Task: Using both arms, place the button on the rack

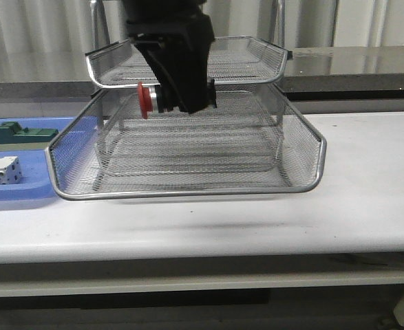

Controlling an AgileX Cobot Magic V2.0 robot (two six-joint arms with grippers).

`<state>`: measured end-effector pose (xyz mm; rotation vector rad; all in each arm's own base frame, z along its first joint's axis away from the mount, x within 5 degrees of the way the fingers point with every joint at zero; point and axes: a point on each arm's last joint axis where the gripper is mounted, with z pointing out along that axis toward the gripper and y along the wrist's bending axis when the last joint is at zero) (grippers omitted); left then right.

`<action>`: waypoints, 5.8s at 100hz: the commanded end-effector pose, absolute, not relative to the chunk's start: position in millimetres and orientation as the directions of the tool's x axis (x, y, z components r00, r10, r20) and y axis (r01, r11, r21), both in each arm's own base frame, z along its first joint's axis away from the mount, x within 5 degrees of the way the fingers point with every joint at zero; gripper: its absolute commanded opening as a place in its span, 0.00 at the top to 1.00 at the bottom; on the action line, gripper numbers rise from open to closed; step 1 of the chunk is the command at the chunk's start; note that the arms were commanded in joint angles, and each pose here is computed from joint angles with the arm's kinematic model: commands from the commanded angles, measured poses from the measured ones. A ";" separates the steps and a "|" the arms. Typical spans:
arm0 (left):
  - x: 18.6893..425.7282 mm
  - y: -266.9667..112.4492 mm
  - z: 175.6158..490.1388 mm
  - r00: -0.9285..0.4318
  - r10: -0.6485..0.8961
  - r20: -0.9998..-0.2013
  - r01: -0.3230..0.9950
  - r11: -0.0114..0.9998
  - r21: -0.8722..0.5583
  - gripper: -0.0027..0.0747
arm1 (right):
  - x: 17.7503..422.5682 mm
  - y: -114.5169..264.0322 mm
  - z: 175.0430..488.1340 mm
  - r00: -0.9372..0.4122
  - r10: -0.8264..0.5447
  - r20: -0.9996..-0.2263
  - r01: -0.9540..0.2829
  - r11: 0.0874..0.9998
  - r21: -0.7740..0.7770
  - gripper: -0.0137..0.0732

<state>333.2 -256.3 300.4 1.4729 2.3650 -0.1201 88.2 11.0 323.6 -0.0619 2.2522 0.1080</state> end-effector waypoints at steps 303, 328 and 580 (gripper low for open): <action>112.6 -5.7 348.5 -0.228 0.108 -0.968 0.099 0.991 0.088 0.29 | 91.2 10.5 335.3 -0.563 0.004 -0.826 -0.079 0.995 0.058 0.92; 88.6 -0.8 310.7 -0.057 0.099 -0.994 0.013 0.995 0.098 0.29 | 91.2 10.5 335.3 -0.563 0.004 -0.826 -0.079 0.995 0.058 0.92; 84.6 5.3 287.1 0.074 0.100 -0.992 -0.070 0.993 0.095 0.96 | 168.5 50.3 308.0 -0.733 0.129 -0.668 -0.158 0.923 0.352 0.92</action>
